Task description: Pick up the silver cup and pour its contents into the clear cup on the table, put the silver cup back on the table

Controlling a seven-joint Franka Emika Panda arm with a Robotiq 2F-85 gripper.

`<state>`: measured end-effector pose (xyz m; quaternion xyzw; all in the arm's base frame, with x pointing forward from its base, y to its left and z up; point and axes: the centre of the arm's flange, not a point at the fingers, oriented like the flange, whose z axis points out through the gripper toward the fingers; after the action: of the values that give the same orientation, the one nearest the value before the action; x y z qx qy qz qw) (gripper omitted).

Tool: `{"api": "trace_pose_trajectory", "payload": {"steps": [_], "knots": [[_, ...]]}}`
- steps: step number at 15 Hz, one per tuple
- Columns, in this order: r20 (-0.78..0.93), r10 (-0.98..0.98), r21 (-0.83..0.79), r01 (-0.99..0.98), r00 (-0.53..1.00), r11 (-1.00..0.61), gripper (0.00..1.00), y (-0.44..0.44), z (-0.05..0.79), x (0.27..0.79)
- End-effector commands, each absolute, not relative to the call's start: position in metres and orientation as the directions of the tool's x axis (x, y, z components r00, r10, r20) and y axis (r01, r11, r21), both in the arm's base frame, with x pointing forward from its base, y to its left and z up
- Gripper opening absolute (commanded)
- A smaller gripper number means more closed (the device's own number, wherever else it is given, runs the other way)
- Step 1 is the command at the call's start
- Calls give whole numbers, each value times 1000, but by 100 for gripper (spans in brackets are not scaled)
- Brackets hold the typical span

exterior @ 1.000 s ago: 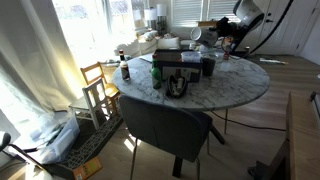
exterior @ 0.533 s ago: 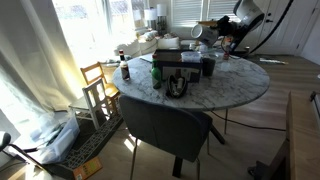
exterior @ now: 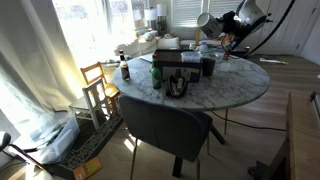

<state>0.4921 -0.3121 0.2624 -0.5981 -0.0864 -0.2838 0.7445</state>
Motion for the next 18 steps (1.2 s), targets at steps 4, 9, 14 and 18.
{"api": "trace_pose_trajectory", "payload": {"steps": [4, 9, 14, 18], "knots": [[469, -271, -877, 478, 840, -36, 1, -305, 279, 492], [507, -156, -852, 465, 848, -242, 1, -274, 337, 478], [522, 23, -761, 479, 852, -437, 1, -220, 394, 453], [528, 165, -628, 514, 833, -584, 1, -167, 424, 436]]}}
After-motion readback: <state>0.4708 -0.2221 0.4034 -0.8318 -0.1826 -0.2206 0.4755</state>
